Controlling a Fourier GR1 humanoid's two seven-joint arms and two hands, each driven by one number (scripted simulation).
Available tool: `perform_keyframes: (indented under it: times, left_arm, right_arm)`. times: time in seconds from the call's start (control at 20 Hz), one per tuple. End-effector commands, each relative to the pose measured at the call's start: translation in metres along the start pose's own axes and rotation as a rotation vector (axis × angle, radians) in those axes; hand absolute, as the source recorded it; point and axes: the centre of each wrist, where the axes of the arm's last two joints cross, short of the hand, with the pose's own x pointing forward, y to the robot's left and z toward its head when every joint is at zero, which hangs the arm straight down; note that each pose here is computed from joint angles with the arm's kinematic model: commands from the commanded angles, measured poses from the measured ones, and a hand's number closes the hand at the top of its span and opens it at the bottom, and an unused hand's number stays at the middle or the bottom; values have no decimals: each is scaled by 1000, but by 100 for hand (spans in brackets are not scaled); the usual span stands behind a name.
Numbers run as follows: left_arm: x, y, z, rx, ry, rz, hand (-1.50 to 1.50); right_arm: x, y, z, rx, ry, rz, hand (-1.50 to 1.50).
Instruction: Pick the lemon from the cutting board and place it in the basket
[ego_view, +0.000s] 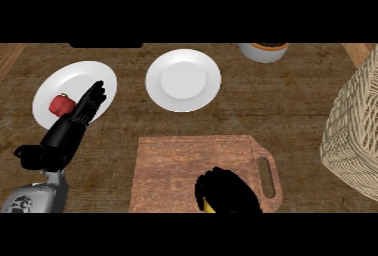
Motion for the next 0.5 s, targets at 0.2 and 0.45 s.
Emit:
perform_keyframes:
  times: [0.2, 0.45]
  left_arm:
    - [-1, 1, 0, 8, -1, 16, 0]
    - [-7, 16, 12, 57, 19, -19, 0]
  right_arm:
    - [6, 3, 2, -54, 79, 95, 150]
    - [-55, 8, 28, -202, 693, -117, 150]
